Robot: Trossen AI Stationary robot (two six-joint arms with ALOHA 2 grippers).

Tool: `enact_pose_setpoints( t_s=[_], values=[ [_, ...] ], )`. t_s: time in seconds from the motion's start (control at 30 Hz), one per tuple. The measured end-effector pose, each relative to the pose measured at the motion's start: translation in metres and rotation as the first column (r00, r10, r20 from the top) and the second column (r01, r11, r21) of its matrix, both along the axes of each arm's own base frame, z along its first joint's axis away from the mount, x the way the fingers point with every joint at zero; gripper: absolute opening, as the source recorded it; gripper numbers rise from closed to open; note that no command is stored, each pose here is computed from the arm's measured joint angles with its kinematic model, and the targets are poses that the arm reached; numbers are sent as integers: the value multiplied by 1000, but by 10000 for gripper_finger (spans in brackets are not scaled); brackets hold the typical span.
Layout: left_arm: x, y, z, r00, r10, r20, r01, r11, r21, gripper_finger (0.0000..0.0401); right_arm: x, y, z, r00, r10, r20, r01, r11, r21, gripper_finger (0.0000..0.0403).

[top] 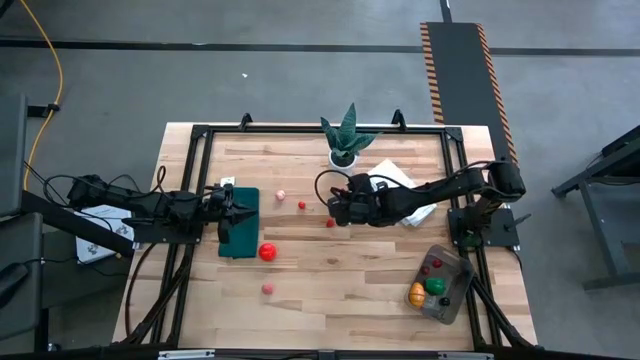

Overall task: Pick and placing Produce into tupperware
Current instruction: Put the top right pink peach into the black bin

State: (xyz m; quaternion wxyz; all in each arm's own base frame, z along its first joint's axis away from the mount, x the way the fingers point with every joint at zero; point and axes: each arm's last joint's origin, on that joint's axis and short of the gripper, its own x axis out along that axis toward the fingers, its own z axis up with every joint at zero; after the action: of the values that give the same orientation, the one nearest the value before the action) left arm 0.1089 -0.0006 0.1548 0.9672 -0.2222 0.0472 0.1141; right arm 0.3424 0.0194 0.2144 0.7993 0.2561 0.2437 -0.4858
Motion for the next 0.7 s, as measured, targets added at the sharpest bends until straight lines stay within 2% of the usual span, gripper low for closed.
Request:
enact_pose_setpoints(
  t_s=[0.13, 0.27, 0.47, 0.7],
  values=[
    [0, 0, 0, 1000, 0, 0, 0, 1000, 0, 1, -1, 4, 2, 998, -52, 40, 55, 996, -72, 120],
    [0, 0, 0, 1000, -1, 0, 1, 1000, 0, 1, 0, 10, -4, 998, -57, 33, 61, 990, -129, 120],
    [0, 0, 0, 1000, -10, -7, 11, 1000, 26, 1, 6, 27, -25, 996, -71, 45, 76, 989, -126, 120],
    [0, -1, 0, 1000, -30, -10, 30, 999, 29, 1, 8, 34, -36, 998, -58, 26, 61, 988, -143, 120]
  ],
)
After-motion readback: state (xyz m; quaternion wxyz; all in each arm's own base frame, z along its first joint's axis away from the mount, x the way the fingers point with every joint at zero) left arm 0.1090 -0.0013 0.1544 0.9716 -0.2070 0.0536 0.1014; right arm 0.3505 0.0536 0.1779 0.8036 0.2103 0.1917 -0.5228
